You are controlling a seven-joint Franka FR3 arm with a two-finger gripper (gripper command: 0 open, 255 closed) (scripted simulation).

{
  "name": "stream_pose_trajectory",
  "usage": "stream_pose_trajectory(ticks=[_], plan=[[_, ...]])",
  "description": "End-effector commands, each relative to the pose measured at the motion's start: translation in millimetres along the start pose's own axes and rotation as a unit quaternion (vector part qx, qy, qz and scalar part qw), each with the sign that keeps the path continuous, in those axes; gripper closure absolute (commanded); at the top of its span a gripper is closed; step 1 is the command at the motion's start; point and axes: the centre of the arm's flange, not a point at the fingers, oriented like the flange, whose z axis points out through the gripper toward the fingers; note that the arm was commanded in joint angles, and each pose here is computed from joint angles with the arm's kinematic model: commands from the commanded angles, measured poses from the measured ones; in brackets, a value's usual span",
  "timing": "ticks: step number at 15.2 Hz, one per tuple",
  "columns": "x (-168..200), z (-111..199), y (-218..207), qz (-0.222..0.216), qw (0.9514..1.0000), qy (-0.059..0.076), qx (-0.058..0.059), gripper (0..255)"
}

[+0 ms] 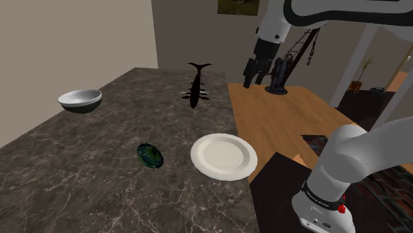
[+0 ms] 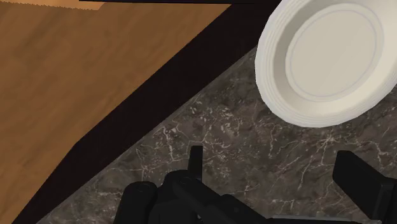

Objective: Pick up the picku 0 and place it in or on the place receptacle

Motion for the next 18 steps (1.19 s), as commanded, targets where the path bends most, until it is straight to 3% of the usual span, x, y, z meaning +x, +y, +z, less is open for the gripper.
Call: stream_pose_trajectory(ticks=[1,18], plan=[[0.0,0.0,0.0,0.000,1.0000,0.000,0.000,0],[63.3,88.5,-207.9,-0.051,0.9976,-0.040,-0.024,0]])
